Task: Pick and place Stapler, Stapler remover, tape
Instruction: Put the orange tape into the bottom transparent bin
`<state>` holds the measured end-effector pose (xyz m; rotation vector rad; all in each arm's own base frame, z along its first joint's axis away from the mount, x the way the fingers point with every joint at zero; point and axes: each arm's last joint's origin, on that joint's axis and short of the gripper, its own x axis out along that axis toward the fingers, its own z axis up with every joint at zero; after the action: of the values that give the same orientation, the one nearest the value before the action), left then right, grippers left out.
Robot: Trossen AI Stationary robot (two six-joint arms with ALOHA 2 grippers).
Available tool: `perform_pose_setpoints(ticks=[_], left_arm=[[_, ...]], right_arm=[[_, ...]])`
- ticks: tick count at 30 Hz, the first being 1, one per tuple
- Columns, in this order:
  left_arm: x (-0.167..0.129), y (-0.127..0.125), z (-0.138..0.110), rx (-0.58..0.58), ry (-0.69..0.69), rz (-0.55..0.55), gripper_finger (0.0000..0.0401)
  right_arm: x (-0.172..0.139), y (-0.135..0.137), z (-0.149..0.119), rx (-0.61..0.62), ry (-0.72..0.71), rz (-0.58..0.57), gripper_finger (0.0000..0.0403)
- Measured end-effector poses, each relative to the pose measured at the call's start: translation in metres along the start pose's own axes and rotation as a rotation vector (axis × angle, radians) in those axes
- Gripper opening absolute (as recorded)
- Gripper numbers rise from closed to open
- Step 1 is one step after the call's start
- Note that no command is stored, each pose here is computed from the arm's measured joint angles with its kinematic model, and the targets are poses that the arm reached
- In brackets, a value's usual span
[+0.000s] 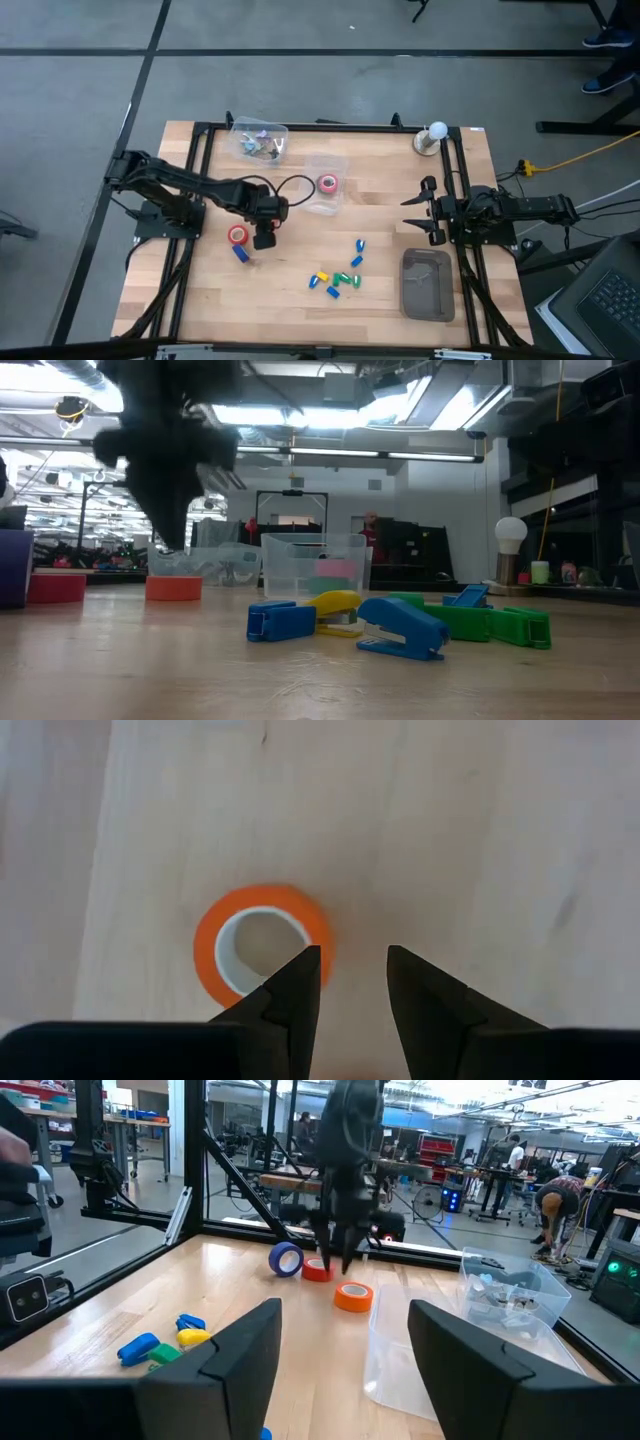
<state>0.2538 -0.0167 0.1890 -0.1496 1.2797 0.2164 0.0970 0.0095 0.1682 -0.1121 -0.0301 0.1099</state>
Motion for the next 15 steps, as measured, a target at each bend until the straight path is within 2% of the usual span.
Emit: perform_pose_setpoints(ticks=[6,10,15], left_arm=[[0.021,0.005,-0.015,-0.035,-0.024,0.063,0.0113],[0.028,0.005,-0.018,-0.08,-0.059,0.043,0.0113],[0.034,0.004,-0.018,-0.083,-0.074,0.046,0.0113]], right_arm=[[0.0,0.0,0.0,0.0,0.0,0.0,0.0225],[0.0,0.0,0.0,0.0,0.0,0.0,0.0225],[0.0,0.0,0.0,0.0,0.0,0.0,0.0225]])
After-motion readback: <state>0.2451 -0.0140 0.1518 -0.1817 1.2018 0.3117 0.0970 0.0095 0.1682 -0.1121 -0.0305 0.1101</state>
